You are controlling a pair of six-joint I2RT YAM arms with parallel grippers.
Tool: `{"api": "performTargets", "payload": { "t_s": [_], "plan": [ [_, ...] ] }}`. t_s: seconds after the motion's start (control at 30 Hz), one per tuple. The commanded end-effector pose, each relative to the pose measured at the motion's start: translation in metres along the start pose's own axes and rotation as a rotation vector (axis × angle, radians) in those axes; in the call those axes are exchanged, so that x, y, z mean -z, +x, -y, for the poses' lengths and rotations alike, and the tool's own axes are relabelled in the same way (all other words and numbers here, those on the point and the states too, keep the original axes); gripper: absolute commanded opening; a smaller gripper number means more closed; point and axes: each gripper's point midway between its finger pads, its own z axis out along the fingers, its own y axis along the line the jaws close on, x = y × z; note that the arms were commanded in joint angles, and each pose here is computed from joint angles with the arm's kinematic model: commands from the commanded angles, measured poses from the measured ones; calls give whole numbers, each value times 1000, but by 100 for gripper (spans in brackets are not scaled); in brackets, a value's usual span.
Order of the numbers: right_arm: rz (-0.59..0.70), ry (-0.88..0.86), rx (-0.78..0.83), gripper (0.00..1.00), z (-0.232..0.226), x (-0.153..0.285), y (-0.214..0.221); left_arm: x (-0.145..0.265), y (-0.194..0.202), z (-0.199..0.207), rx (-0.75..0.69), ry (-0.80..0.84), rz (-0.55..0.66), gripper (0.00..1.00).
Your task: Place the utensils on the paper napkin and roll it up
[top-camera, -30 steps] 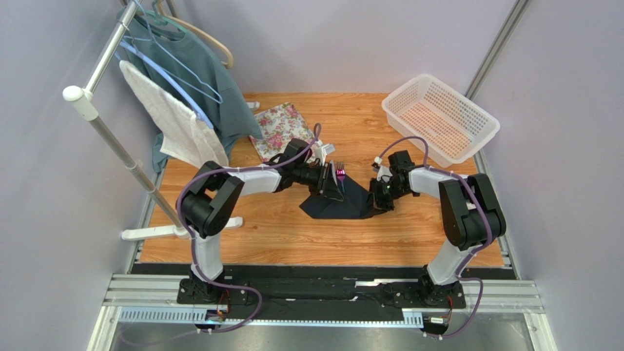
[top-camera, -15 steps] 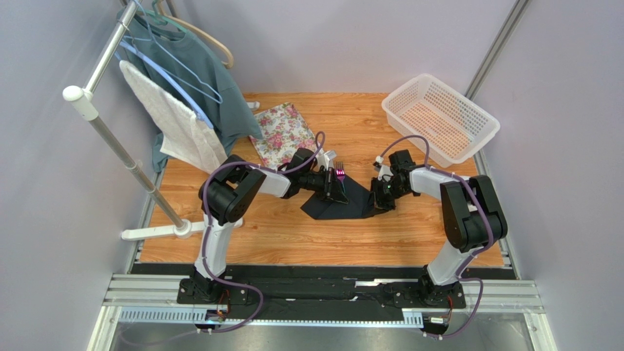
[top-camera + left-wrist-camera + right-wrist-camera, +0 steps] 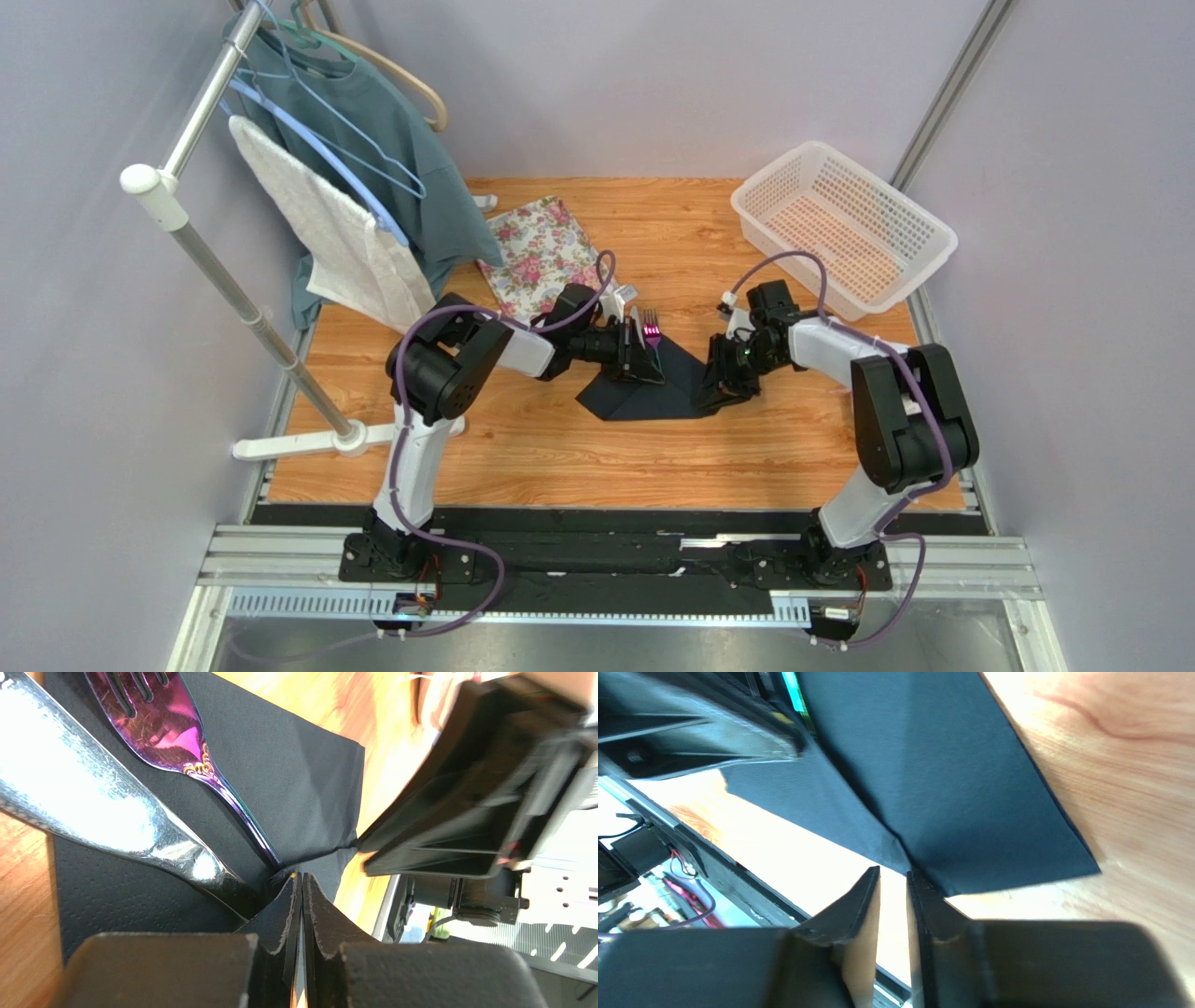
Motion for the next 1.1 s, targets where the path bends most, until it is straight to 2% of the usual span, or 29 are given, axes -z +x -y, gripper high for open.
{"api": "performTargets", "payload": {
  "t_s": [0.0,0.1,0.2,0.4,0.67,0.9,1.07],
  "plan": [
    [135,19,97,37,-18,33,-33,0,-5,-5,-27,-9,13,7],
    [172,82,102,59,-7,42,-42,0,-5,-6,-27,-11,9,6],
    [180,148,75,71,9,46,-46,-1,-4,-7,-27,-13,5,6],
    [132,248,17,84,36,39,-37,0,-1,-9,-36,-19,-1,6],
    [82,164,-42,85,36,12,-30,-1,-1,-9,-38,-19,-5,5],
    [41,-65,-126,82,5,-10,-35,0,-2,-12,-35,-22,-5,5],
    [85,-184,-125,79,-19,-5,-48,0,-1,-12,-33,-21,-8,5]
  ]
}}
